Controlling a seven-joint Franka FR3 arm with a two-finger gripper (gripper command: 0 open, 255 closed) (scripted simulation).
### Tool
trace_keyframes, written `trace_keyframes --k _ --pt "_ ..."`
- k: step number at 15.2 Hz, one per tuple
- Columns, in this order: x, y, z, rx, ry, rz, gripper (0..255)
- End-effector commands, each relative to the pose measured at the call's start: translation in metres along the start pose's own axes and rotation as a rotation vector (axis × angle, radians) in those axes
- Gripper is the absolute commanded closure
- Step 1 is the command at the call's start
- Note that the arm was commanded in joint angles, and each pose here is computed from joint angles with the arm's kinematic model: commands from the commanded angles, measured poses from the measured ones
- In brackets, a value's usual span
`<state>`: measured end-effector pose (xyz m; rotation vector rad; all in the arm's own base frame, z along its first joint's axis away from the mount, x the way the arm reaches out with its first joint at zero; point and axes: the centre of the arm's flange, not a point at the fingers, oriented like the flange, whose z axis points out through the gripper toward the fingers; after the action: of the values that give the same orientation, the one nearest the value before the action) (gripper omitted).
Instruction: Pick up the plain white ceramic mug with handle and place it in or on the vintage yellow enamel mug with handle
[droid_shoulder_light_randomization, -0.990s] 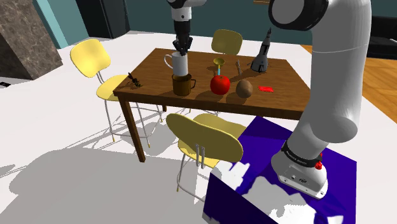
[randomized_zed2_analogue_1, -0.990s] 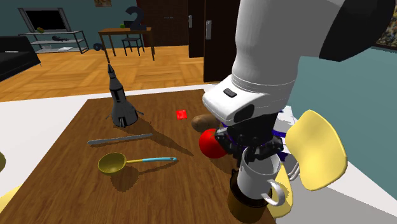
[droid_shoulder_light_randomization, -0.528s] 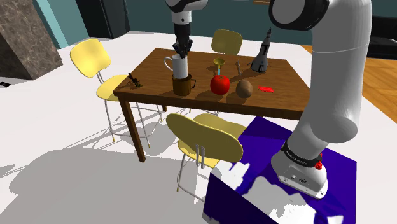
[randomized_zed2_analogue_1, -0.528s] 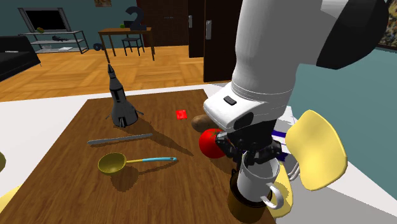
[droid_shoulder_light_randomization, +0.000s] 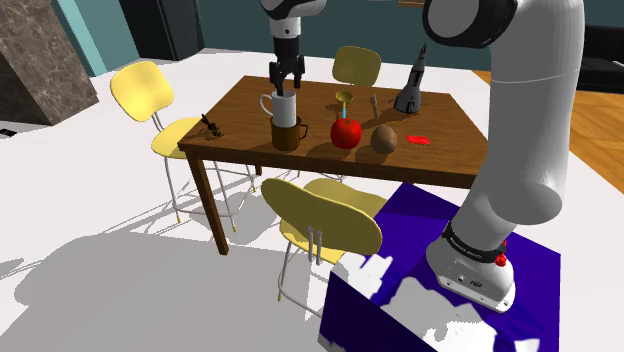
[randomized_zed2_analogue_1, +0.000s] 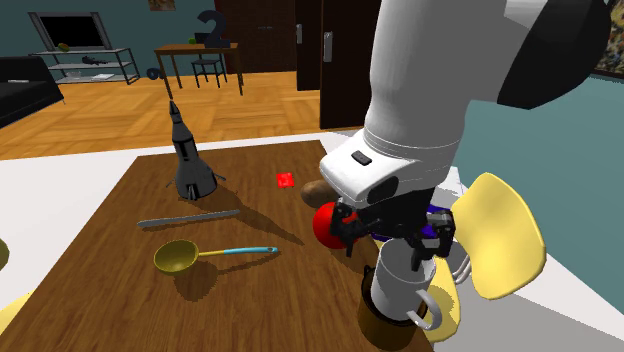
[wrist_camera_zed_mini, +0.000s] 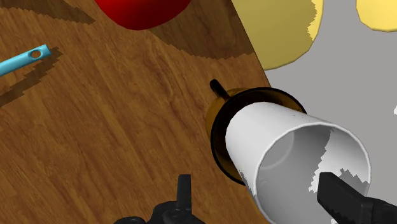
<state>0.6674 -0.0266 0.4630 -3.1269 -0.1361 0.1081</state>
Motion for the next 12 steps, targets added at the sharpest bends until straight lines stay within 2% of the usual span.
trace_keyframes --k 1,4,12 --pt "0.0 0.0 -0.013 0.0 0.0 0.0 0" --pt "0.0 0.0 -0.05 0.0 0.0 0.0 0" --pt "0.0 0.0 -0.05 0.0 0.0 0.0 0"
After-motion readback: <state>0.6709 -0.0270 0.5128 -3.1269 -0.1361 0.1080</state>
